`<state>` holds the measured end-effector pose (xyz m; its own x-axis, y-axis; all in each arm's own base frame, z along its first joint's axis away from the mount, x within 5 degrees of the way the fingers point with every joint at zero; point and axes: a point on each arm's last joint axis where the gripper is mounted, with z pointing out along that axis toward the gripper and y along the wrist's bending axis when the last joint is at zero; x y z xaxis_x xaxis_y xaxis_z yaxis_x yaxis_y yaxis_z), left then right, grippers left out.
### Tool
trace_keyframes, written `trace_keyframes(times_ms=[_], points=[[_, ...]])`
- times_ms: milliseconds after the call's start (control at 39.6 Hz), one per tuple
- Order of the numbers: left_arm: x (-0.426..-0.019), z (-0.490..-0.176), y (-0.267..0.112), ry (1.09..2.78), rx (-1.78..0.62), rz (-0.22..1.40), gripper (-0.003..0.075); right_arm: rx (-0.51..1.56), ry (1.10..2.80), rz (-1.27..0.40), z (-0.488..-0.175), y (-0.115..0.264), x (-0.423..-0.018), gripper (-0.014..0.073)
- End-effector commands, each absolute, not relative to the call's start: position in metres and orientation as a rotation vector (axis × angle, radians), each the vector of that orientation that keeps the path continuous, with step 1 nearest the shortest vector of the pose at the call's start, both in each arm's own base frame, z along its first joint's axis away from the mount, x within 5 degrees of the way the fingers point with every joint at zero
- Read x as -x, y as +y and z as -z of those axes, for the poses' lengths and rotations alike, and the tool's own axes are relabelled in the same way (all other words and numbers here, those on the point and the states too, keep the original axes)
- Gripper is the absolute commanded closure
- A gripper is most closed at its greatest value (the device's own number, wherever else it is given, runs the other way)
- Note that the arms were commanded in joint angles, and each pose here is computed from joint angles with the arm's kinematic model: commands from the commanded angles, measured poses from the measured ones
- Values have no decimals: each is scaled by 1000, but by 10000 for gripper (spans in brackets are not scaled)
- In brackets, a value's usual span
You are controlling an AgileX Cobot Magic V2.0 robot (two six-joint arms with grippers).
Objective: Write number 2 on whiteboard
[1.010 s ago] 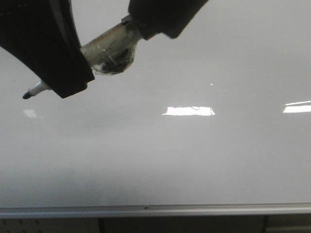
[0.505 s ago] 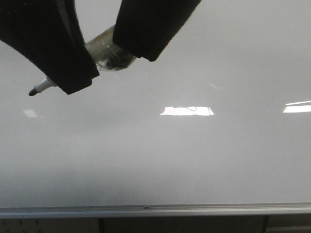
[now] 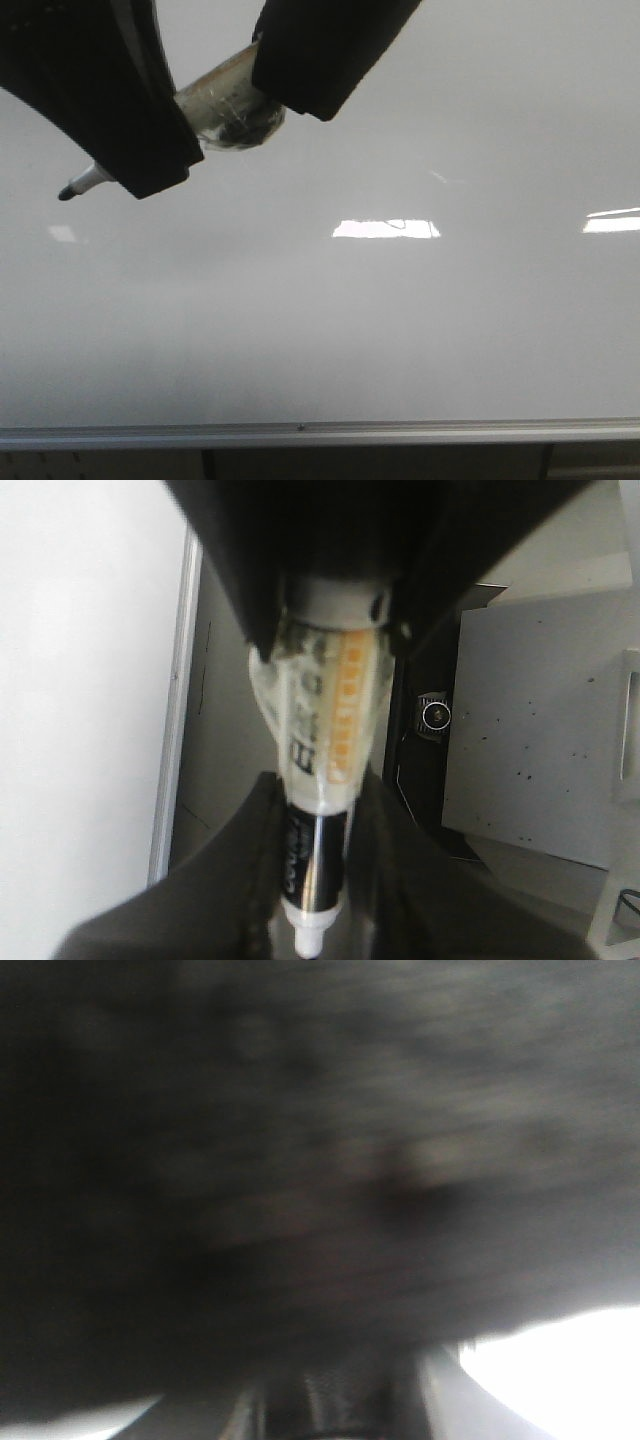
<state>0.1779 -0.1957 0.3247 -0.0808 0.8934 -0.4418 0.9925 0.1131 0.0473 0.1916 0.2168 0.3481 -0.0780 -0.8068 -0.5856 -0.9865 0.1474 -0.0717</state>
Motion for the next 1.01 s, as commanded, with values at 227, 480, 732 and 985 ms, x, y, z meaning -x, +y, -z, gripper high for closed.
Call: trace_keyframes(times_ms=[227,480,732,985], points=[[-177,-347,-198,1959,-1726,405,353,1664,1867,-509,-368,216,-186,614],[-176,-346,-197,1980,-1721,406,141,1665,1866,-506,-368,215,-186,614],[-170,-358,-182,2036,-1635,381,141,1661,1850,-493,-373,212,-183,614],[-160,-381,-127,2059,-1389,322,141,1609,1890,-430,-385,187,-182,614]])
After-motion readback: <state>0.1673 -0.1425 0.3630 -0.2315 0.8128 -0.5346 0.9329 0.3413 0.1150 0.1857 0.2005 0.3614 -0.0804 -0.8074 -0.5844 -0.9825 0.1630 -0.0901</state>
